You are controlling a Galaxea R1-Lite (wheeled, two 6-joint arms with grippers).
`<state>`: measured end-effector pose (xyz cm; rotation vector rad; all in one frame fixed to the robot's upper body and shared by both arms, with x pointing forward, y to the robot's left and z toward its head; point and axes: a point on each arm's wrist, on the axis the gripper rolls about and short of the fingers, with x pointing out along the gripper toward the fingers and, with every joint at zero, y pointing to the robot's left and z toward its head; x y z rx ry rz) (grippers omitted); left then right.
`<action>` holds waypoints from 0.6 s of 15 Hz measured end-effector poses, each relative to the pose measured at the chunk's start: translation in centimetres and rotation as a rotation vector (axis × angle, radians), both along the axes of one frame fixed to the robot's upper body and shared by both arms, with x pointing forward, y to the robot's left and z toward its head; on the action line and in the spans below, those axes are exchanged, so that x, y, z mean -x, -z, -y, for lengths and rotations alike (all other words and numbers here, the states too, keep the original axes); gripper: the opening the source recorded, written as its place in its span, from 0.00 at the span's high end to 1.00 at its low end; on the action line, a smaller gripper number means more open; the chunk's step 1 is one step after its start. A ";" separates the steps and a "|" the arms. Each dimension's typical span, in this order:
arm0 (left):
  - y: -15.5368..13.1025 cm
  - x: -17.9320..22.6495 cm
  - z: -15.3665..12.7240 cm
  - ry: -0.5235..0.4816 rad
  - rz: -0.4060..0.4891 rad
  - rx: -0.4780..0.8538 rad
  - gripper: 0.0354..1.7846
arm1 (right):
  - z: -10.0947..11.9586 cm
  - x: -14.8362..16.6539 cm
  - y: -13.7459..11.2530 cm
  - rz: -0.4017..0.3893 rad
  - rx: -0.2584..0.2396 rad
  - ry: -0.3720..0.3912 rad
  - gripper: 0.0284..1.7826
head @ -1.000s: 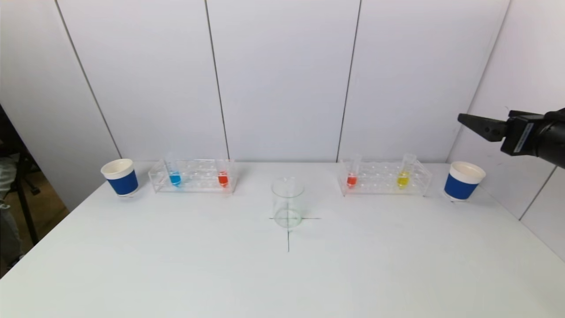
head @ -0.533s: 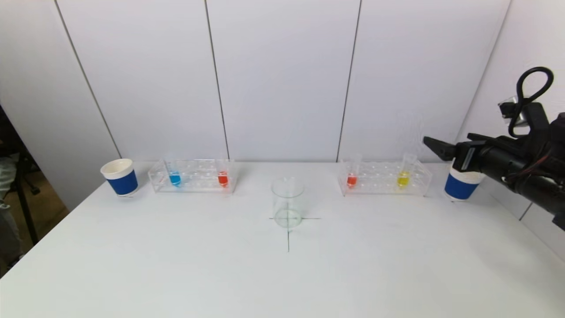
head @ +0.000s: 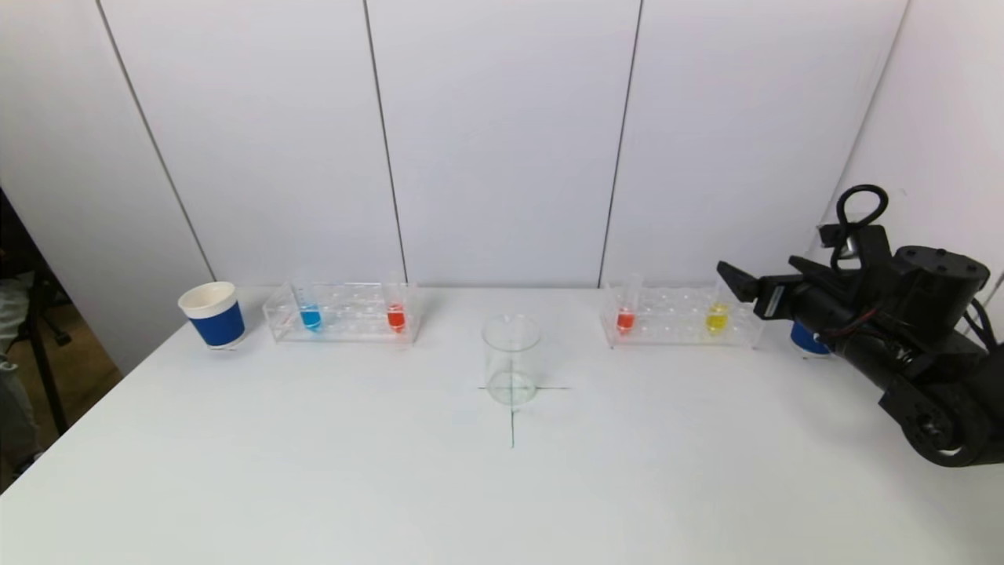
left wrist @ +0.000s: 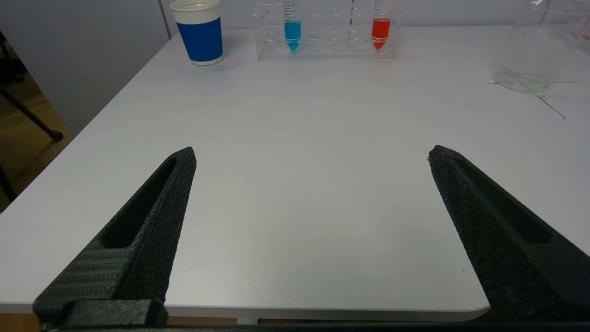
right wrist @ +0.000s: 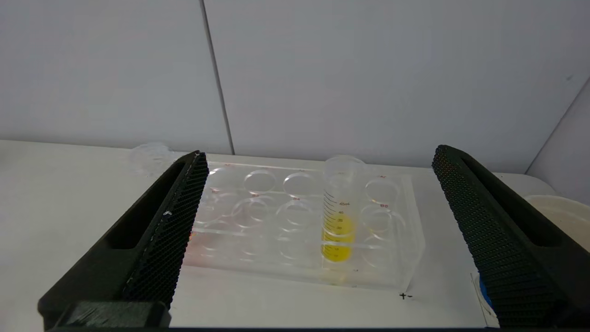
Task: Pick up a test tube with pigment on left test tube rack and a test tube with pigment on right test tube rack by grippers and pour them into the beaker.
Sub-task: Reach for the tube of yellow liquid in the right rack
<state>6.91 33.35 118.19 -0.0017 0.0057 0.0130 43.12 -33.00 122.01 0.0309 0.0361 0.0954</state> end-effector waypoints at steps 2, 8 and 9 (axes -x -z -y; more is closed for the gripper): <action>0.0 0.0 0.0 0.000 0.000 0.000 0.01 | 0.0 -0.6 1.1 -0.007 0.001 0.022 0.01; 0.0 0.0 0.0 0.000 0.000 0.000 0.01 | 0.0 -2.2 3.4 -0.024 -0.016 0.078 0.01; 0.0 0.0 0.0 0.000 0.000 0.000 0.01 | 0.0 -2.4 3.6 -0.026 -0.017 0.088 0.01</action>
